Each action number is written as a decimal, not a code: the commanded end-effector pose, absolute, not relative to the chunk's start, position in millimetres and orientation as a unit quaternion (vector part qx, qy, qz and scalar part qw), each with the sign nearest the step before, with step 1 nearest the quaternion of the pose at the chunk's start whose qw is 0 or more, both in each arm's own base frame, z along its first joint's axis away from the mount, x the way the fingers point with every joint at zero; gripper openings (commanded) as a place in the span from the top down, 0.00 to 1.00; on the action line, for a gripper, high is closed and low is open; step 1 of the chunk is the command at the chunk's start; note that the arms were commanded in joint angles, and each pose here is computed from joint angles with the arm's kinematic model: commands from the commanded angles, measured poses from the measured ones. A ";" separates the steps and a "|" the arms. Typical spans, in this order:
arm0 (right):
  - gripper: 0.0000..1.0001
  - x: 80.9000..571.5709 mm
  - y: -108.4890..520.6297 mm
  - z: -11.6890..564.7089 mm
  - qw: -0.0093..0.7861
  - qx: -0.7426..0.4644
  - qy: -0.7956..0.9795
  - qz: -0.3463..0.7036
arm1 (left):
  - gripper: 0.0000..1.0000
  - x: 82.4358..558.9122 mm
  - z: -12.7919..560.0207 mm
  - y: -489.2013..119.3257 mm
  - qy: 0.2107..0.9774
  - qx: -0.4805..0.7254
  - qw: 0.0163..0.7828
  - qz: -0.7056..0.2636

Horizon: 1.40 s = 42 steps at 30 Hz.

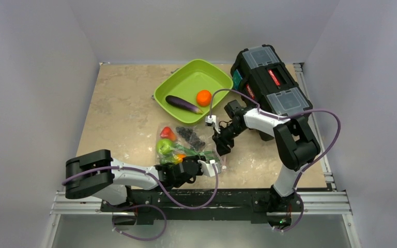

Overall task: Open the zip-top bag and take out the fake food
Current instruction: Pick up the fake vegetable from the zipper food storage bag.

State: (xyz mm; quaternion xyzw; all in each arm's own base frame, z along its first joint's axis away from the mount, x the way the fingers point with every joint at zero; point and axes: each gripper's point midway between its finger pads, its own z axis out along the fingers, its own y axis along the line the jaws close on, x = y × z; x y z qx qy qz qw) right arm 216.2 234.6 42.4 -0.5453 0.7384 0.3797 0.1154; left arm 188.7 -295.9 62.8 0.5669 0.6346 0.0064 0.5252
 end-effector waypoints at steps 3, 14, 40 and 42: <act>0.53 205.5 252.1 52.6 0.093 -0.535 0.736 0.404 | 0.89 189.1 80.0 -311.7 0.643 0.533 0.549 -0.028; 0.47 190.4 257.9 53.9 0.058 -0.521 0.731 0.436 | 0.95 188.5 84.2 -315.5 0.644 0.527 0.553 -0.038; 1.00 226.9 228.2 88.3 0.159 -0.613 0.728 0.264 | 0.26 156.2 134.5 -283.5 0.657 0.449 0.580 -0.173; 1.00 233.7 222.0 88.1 0.163 -0.614 0.734 0.238 | 0.25 152.1 139.0 -275.8 0.657 0.441 0.583 -0.185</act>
